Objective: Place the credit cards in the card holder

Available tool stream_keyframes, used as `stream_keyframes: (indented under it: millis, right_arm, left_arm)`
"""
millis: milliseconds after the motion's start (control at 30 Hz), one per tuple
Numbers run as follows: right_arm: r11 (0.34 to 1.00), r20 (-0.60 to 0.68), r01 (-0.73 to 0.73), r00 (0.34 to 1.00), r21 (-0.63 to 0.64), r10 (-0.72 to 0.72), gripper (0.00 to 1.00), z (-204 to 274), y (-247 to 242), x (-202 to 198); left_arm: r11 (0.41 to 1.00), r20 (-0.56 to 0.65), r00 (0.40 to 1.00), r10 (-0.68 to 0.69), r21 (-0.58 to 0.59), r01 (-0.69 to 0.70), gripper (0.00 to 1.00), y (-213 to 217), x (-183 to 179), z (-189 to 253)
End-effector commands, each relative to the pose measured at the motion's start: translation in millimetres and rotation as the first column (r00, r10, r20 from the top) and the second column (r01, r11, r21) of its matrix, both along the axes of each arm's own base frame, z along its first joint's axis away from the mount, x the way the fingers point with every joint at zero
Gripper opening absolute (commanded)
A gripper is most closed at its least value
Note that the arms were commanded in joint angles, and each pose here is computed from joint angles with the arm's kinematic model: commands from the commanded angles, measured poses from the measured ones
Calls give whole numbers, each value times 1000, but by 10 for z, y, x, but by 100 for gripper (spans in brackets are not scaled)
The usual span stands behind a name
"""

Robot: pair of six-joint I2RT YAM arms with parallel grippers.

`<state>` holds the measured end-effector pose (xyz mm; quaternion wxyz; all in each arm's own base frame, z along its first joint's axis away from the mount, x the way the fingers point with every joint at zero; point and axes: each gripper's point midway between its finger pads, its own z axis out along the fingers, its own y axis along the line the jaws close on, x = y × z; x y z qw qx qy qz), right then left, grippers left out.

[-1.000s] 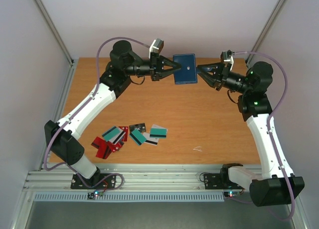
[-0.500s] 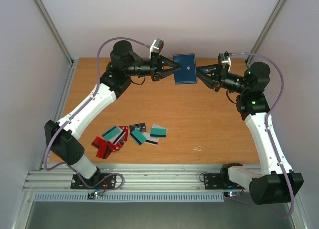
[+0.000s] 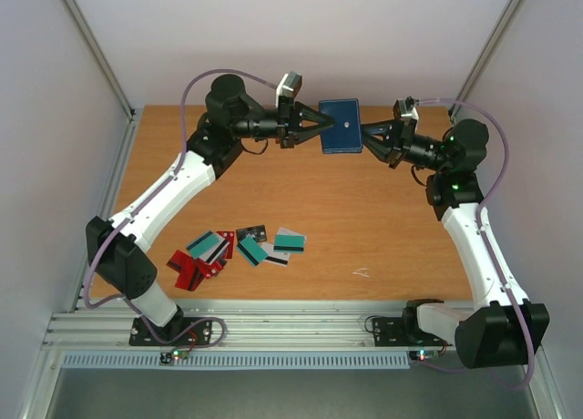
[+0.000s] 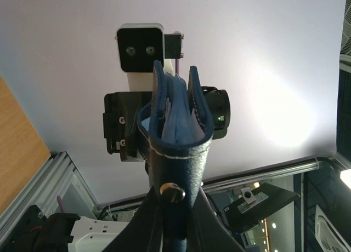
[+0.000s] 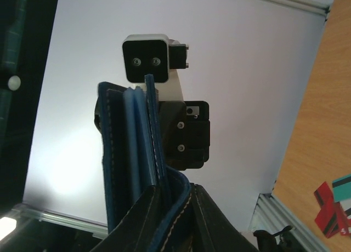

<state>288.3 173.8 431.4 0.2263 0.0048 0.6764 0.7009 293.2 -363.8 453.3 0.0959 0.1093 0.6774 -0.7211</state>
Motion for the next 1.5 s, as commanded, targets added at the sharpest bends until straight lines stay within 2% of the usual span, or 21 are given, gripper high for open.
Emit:
stream_keyframes:
  millis: [0,267,367,533,733,867,967,1133,1233,1400,1467]
  right_arm:
    - [999,7,-41,999,22,41,14,0,14,-43]
    - [998,-24,-62,998,-11,62,6,-151,35,-55]
    - [997,-41,-64,997,-33,63,1,-238,39,-62]
    - [991,-86,-43,996,-126,32,1,-428,22,-102]
    - [961,-171,-23,985,-275,-26,1,-768,-38,-154]
    - [944,-219,-18,974,-329,-58,1,-963,-53,-146]
    - [916,-247,-19,965,-402,-88,1,-1137,-49,-128]
    - [854,-287,-44,950,-519,-126,1,-1496,39,-54]
    - [778,-280,-65,949,-625,-146,1,-1698,115,-30]
    - [688,-268,-76,947,-721,-176,1,-1958,219,83]
    - [660,-253,-70,949,-748,-187,1,-2025,234,156]
  left_arm:
    - [999,56,998,-19,-37,21,0,-36,-39,117]
    - [1000,30,999,-26,-14,27,0,-104,21,-75]
    - [1000,13,1000,-27,1,27,4,-134,67,-219]
    - [999,-25,999,-26,46,27,32,-176,170,-504]
    - [990,-77,997,32,137,-21,65,43,407,-1086]
    - [958,-135,986,97,283,-56,89,300,492,-1636]
    - [898,-130,980,148,433,-78,99,523,466,-2030]
    - [829,-35,990,137,551,-95,100,695,370,-2283]
    - [779,27,987,158,611,-141,100,785,381,-2306]
    - [666,108,981,162,722,-190,99,778,407,-2391]
    - [645,119,982,146,741,-185,99,700,392,-2421]
